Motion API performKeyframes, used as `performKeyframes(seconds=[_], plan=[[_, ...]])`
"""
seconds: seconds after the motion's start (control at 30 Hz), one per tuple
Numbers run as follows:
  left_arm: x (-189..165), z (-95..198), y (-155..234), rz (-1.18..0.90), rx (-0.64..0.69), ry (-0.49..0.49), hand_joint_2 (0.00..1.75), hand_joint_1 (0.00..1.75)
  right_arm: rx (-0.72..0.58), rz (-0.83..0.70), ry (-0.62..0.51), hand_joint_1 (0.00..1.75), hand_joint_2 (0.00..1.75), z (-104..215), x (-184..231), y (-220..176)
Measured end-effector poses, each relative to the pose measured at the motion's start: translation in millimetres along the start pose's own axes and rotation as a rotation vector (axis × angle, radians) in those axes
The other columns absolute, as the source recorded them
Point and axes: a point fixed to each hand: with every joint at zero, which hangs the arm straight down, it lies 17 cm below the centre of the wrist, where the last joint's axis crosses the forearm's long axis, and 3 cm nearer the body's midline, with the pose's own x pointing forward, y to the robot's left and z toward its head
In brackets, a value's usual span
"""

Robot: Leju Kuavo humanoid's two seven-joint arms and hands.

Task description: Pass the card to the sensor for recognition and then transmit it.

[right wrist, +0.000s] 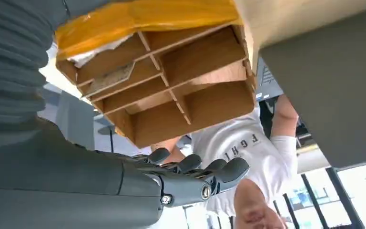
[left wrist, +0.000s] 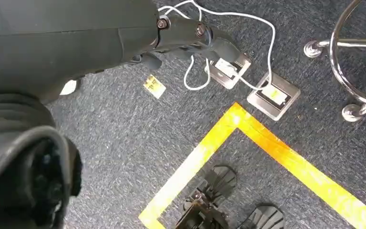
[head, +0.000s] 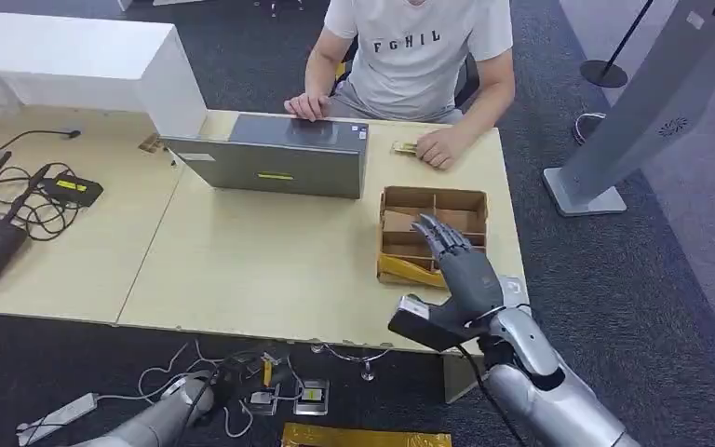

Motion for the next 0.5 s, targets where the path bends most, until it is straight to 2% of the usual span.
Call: performKeyframes(seconds=[0.2, 0.5], plan=[[2.7, -0.7, -4.1, 0.001, -0.004, 0.003, 0.00, 0.00, -0.006, 0.082, 0.023, 0.00, 1.75, -8.1, -22.0, -1.7], [5.6, -1.1, -7.3, 0.006, -0.009, 0.000, 0.00, 0.00, 0.031, 0.097, 0.069, 0.00, 1.75, -10.3, -41.7, 15.1]])
